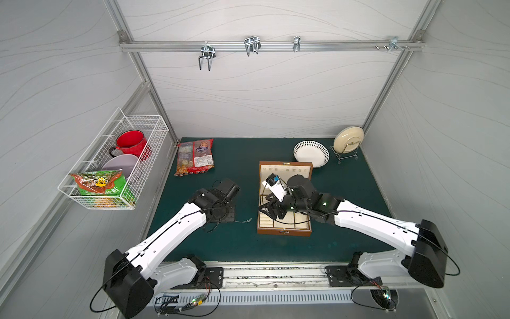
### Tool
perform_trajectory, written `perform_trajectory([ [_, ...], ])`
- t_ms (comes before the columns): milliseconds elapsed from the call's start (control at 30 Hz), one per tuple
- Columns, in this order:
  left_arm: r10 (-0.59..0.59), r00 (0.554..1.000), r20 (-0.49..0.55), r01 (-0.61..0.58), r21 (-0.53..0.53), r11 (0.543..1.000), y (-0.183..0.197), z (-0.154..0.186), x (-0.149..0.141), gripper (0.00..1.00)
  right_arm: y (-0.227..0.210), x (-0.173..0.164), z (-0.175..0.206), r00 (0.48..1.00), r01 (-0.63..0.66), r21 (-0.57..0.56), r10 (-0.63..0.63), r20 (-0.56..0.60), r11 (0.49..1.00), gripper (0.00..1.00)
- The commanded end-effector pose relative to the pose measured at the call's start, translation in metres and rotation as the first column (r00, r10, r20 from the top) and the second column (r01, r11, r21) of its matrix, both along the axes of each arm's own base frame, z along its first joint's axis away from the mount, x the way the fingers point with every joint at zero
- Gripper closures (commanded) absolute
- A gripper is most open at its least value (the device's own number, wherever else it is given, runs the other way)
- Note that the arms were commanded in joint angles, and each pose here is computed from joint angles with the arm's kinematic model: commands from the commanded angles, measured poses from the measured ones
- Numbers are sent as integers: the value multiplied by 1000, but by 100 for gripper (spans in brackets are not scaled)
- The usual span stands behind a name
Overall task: Put jewelry chain into jewelry box
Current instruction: Pick up the necklace from the center of the board.
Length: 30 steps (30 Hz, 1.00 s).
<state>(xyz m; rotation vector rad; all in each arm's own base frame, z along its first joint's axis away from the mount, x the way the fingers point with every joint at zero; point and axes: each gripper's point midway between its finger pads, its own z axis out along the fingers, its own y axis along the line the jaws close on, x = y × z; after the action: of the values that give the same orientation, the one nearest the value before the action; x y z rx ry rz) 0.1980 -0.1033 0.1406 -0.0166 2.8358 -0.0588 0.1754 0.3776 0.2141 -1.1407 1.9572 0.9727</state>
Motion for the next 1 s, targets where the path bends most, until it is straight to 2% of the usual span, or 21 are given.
perform_trajectory([
  [0, -36, 999, 27, 37, -20, 999, -1, 21, -2, 100, 25, -15, 9, 988, -134, 62, 128, 88, 989, 39],
  [167, -45, 998, 41, 47, -40, 998, -2, 33, -4, 100, 43, -12, -2, 985, -143, 152, 125, 122, 978, 51],
  [267, -41, 998, 45, 43, -46, 998, -2, 36, -5, 100, 56, -13, -15, 983, -171, 143, 158, 94, 975, 53],
  [333, -38, 998, 47, 41, -47, 998, -2, 38, -5, 100, 66, -17, -22, 979, -201, 139, 192, 74, 970, 59],
  [733, -27, 999, 42, 29, -46, 999, -1, 36, -6, 100, 106, -25, -67, 966, -253, 160, 258, -15, 954, 70],
  [967, -21, 999, 40, 22, -42, 999, 1, 34, -7, 100, 120, -27, -87, 961, -256, 160, 268, -62, 953, 70],
])
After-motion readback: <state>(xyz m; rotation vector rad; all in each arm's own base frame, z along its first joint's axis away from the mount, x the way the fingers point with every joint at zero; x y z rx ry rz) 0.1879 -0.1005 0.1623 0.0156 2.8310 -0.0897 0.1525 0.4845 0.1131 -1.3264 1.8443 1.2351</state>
